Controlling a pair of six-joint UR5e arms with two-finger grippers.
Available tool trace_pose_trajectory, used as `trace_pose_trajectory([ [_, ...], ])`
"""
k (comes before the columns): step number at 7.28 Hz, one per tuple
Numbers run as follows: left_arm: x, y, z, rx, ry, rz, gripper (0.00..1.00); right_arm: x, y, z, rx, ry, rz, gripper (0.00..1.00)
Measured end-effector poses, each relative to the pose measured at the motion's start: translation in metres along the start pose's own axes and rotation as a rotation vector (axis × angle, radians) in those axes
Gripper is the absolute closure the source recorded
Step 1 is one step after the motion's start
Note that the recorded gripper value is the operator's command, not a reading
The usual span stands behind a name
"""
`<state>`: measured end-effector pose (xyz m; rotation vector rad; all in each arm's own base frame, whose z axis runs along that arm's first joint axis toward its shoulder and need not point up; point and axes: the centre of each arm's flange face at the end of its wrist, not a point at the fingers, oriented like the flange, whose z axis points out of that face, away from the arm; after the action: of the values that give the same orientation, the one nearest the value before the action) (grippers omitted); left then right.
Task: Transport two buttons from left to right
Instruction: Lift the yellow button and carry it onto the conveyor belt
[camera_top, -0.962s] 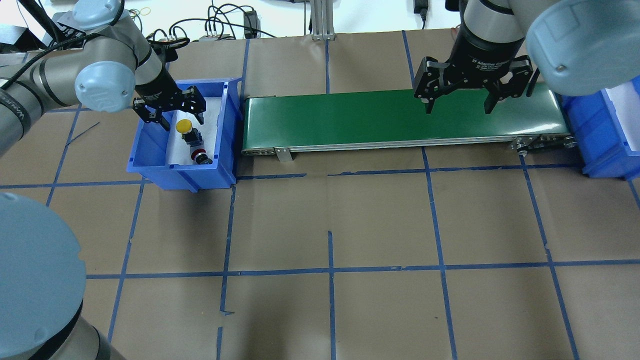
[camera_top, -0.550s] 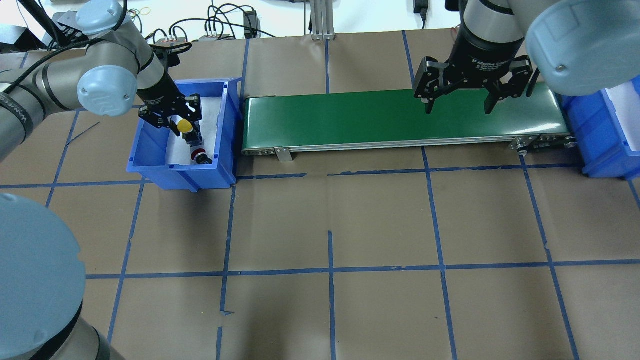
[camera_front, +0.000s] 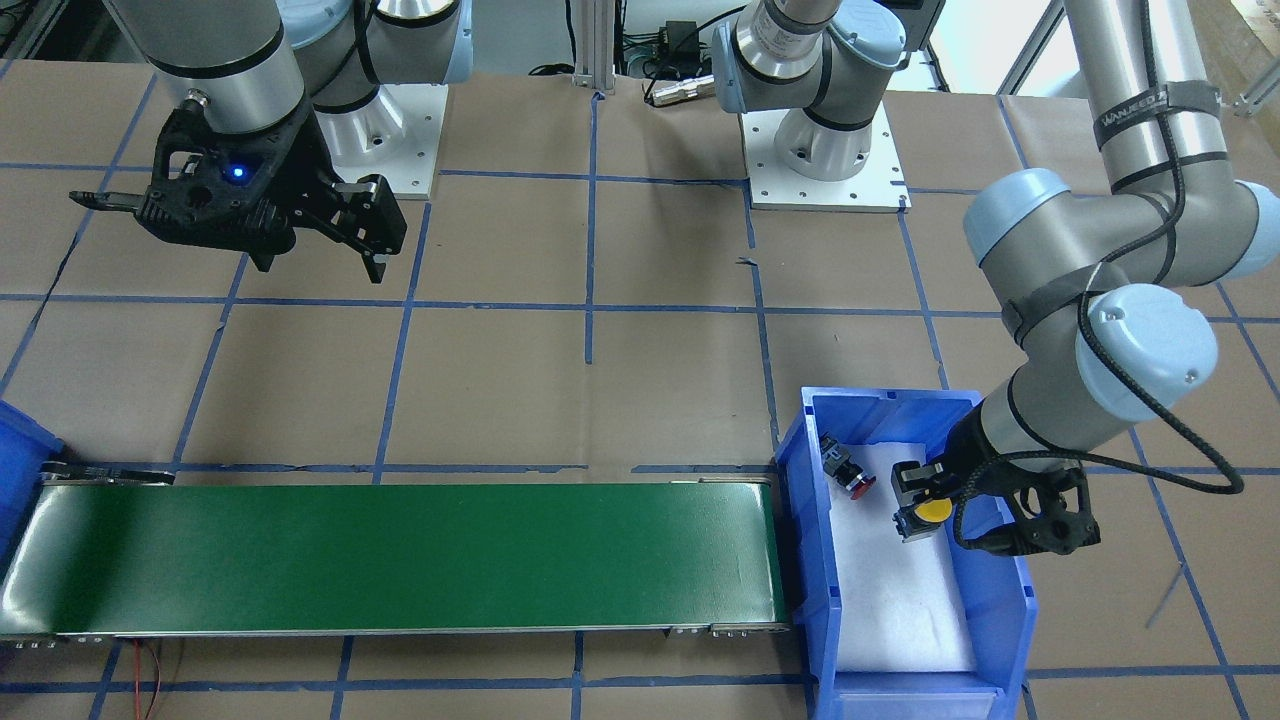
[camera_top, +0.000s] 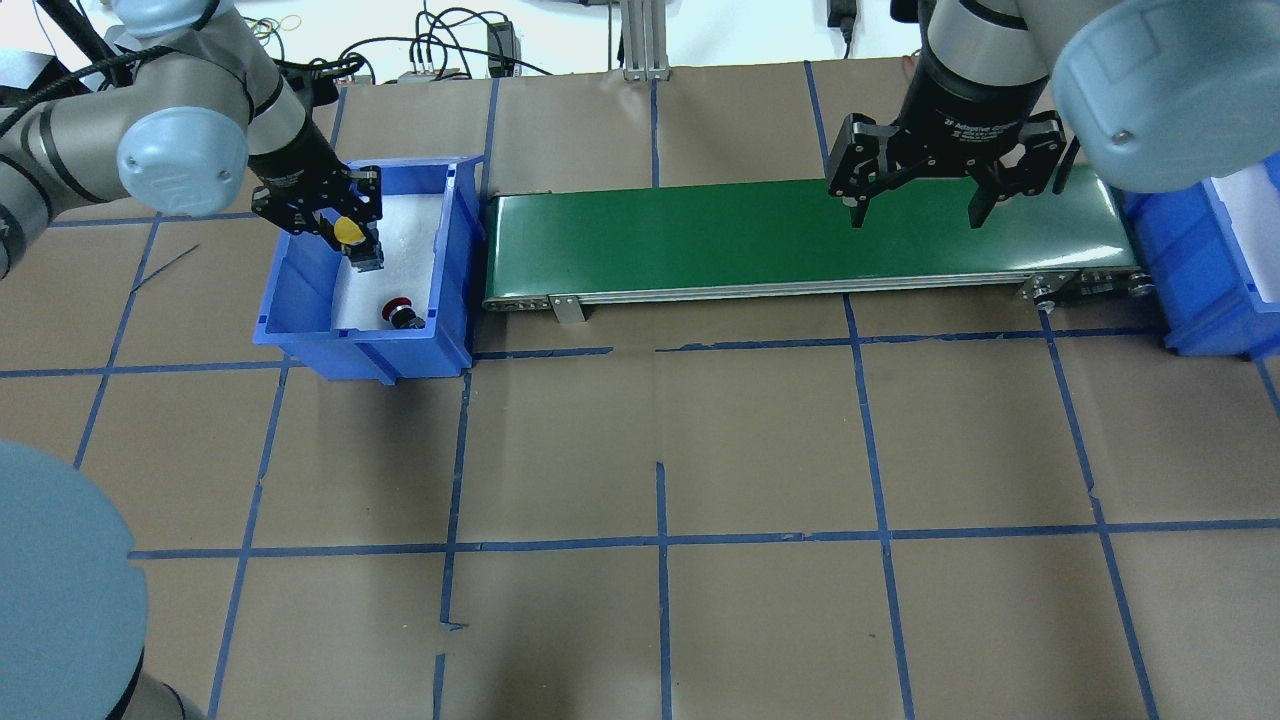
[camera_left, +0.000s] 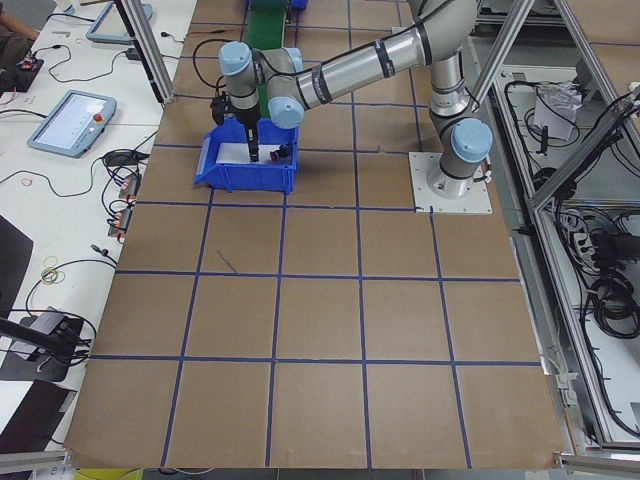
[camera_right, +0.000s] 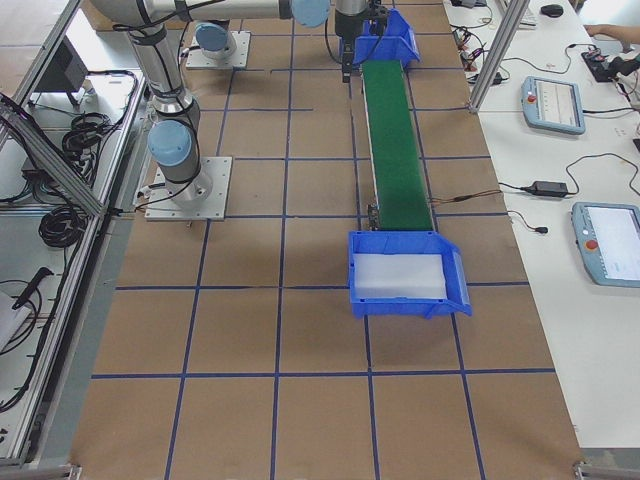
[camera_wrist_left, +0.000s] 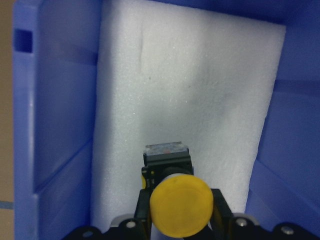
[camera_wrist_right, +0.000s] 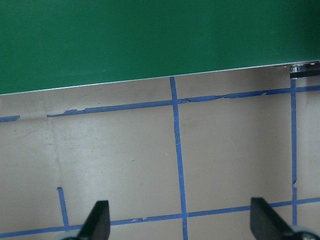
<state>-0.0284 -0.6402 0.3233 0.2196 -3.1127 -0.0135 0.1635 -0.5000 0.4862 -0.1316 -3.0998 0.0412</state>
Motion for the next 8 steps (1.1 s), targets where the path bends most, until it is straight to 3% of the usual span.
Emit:
trace_pose_trajectory([
  [3,0.063,0.023,-0.081,0.059,0.007,-0.024,0.99,0.000,0.000,0.000,0.000,0.000,0.000,0.00],
  [5,0.132,0.038,-0.118,0.079,0.086,-0.048,0.99,0.000,0.000,0.000,0.000,0.000,0.000,0.00],
  [6,0.153,0.039,-0.118,0.072,0.142,-0.057,0.99,0.000,0.000,0.000,0.000,0.000,0.000,0.00],
  [8,0.187,0.024,-0.074,0.047,0.180,-0.043,0.99,0.000,0.000,0.001,-0.002,-0.001,0.000,0.00],
])
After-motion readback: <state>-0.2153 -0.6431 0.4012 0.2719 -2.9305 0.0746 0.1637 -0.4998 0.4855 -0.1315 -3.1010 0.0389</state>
